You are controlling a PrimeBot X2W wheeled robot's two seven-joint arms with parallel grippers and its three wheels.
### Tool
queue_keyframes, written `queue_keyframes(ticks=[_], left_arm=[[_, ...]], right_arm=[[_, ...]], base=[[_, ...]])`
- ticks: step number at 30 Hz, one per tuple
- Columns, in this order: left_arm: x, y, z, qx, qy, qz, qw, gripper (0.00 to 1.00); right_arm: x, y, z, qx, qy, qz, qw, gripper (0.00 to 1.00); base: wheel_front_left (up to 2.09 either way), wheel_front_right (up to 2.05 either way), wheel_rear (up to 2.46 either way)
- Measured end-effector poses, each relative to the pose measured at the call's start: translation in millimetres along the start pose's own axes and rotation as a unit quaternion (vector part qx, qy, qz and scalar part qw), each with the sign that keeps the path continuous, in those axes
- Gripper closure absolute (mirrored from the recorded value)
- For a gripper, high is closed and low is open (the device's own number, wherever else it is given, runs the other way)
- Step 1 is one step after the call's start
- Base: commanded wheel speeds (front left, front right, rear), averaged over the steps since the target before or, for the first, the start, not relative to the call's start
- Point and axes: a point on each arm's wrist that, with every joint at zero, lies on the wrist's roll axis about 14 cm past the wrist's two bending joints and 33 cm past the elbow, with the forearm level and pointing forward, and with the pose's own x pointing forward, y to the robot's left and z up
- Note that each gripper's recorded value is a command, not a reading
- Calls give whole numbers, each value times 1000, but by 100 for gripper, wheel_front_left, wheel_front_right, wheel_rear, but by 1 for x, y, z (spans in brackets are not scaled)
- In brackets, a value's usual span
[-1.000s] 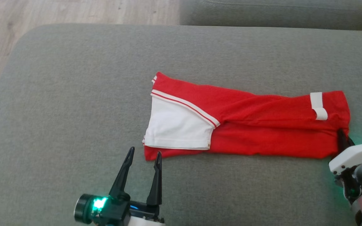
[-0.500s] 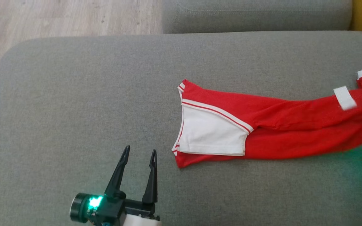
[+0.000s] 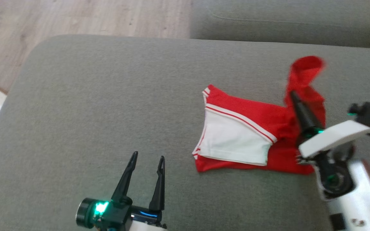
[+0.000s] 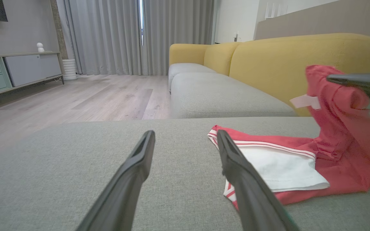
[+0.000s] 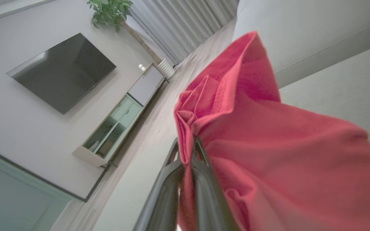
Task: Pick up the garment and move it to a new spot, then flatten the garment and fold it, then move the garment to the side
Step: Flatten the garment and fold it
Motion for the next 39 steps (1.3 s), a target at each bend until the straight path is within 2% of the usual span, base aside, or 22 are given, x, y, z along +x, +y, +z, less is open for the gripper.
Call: queue_keyframes(ticks=[5,11,12,13,14,15,20,25,29,33,36,39], left_arm=[[-8,7,-3,-1,5,13,1000,0],[-14,18,-6,-6,11,35,999,0],[-15,19,-6,-8,12,38,999,0],[-16,20,-6,-8,12,39,999,0],[-16,20,-6,-8,13,40,999,0],[-16,20,-6,-8,13,39,999,0],[-17,16,-6,-7,11,35,999,0],[-15,11,1,-6,-1,25,1000,0],[-17,7,6,-12,-11,20,1000,0],[-21,6,5,-23,-11,23,999,0],[-21,2,11,-26,-22,14,999,0],[-22,6,18,-25,-33,22,999,0]], right_arm=[[22,41,-42,25,53,39,997,100],[38,55,-78,32,108,51,992,100],[40,57,-82,32,115,54,991,85],[42,59,-86,36,120,57,990,63],[43,63,-90,44,124,62,989,13],[44,67,-93,51,127,66,988,0],[43,89,-96,70,120,93,986,0],[38,101,-60,58,48,109,991,0],[20,96,-23,-9,-21,112,993,0],[-12,60,2,-78,-79,73,991,0],[-43,32,6,-156,-106,40,981,0],[-66,11,-2,-219,-98,14,971,0]], base=[[0,0,0],[0,0,0],[0,0,0],[0,0,0],[0,0,0],[0,0,0],[0,0,0],[0,0,0],[0,0,0],[0,0,0],[0,0,0],[0,0,0]])
